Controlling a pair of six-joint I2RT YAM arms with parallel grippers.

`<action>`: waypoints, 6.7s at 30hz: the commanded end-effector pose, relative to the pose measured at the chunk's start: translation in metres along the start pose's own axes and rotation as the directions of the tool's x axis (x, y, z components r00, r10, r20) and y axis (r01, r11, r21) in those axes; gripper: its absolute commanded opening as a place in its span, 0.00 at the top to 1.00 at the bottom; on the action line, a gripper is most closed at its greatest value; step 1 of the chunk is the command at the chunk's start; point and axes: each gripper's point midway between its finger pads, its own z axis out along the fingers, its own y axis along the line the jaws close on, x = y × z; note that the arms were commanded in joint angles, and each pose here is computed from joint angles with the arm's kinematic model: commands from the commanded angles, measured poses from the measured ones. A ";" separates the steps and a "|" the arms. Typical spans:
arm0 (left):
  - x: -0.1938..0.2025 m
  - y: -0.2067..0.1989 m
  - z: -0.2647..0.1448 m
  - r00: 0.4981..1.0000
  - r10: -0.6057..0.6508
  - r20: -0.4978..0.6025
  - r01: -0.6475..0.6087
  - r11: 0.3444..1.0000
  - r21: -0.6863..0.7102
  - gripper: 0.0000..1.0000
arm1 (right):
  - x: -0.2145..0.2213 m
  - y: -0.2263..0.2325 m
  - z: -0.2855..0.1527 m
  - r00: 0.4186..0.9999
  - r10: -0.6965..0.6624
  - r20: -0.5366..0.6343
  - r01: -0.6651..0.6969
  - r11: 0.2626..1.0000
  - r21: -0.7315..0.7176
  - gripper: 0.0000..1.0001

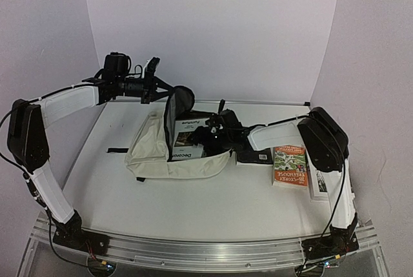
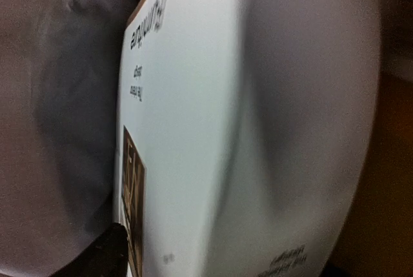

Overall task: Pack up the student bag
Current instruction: Place the book in the student bag, then move the book to the center of the board.

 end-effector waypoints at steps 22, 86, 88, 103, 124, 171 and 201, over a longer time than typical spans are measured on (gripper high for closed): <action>-0.020 -0.041 -0.012 0.987 0.158 0.037 -0.160 0.986 0.045 0.98 | -0.008 -0.015 -0.036 0.985 -0.172 0.009 0.166 0.966 0.197 0.37; -0.033 0.026 -0.085 0.988 0.045 0.147 -0.015 0.980 -0.199 1.00 | -0.013 0.166 -0.068 0.858 -0.435 0.272 0.509 0.787 -0.348 0.15; -0.029 0.039 -0.096 0.988 0.023 0.155 0.013 0.974 -0.226 1.00 | -0.020 0.153 -0.083 0.849 -0.446 0.285 0.517 0.814 -0.266 0.12; 0.014 0.139 -0.120 0.993 -0.077 0.084 0.108 0.879 -0.464 1.00 | -0.098 -0.081 -0.184 0.961 -0.223 0.163 0.152 0.919 0.364 0.02; 0.035 0.152 -0.116 0.992 -0.127 0.022 0.122 0.876 -0.467 1.00 | -0.126 -0.286 -0.339 0.928 -0.203 0.311 -0.252 0.272 0.929 0.12; 0.041 0.144 -0.111 0.989 -0.148 0.018 0.142 0.901 -0.411 1.00 | -0.192 -0.258 -0.381 0.914 -0.372 0.163 -0.198 -0.058 0.978 1.00; 0.042 0.145 -0.111 0.988 -0.155 0.014 0.147 0.899 -0.412 1.00 | -0.141 -0.085 -0.144 0.937 -0.327 0.122 0.097 0.582 0.808 0.39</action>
